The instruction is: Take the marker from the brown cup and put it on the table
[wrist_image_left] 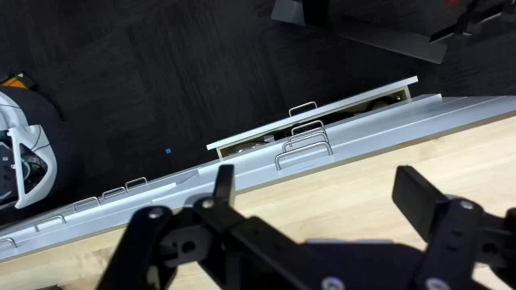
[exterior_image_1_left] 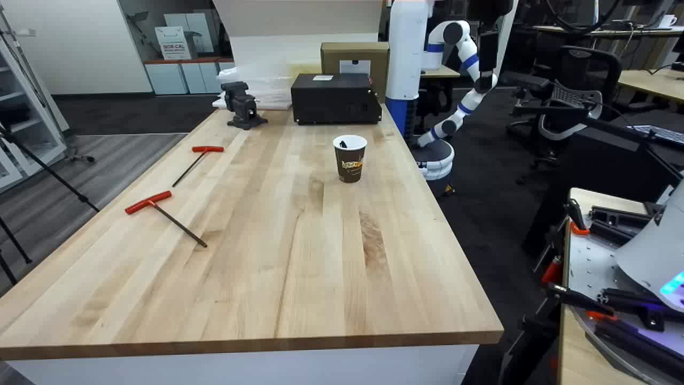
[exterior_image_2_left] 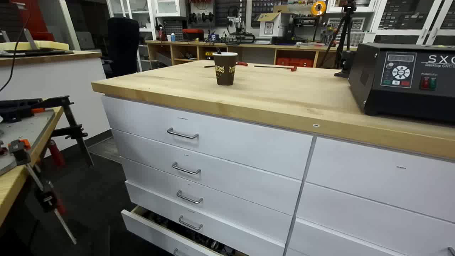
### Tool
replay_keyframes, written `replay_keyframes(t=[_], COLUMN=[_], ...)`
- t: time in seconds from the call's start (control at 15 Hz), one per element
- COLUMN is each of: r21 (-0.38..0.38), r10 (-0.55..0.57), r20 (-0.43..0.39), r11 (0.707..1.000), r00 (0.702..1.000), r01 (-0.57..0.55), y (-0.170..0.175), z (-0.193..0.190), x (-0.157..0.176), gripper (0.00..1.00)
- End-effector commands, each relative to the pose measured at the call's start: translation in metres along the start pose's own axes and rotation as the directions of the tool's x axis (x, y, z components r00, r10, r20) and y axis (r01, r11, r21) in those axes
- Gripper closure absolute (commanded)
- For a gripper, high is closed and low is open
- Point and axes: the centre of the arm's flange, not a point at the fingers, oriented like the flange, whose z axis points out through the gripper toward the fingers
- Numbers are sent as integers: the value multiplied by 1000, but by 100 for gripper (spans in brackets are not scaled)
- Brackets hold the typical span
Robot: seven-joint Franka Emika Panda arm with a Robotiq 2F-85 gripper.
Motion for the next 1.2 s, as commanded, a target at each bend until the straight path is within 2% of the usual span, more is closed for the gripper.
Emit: replay_keyframes(t=[0.0, 0.53, 0.73, 0.93, 1.13], r21=[0, 7, 44, 72, 55], r10=[0, -2, -13, -51, -94], r20=[0, -8, -31, -85, -162], r11=[1000, 1000, 999, 996, 993], r00=[1000, 1000, 999, 995, 982], r01=[0, 2, 14, 57, 104], y=[0, -7, -38, -84, -125], z=[0, 4, 11, 18, 22], x=[0, 1, 11, 31, 64], gripper=[0, 0, 0, 0, 0])
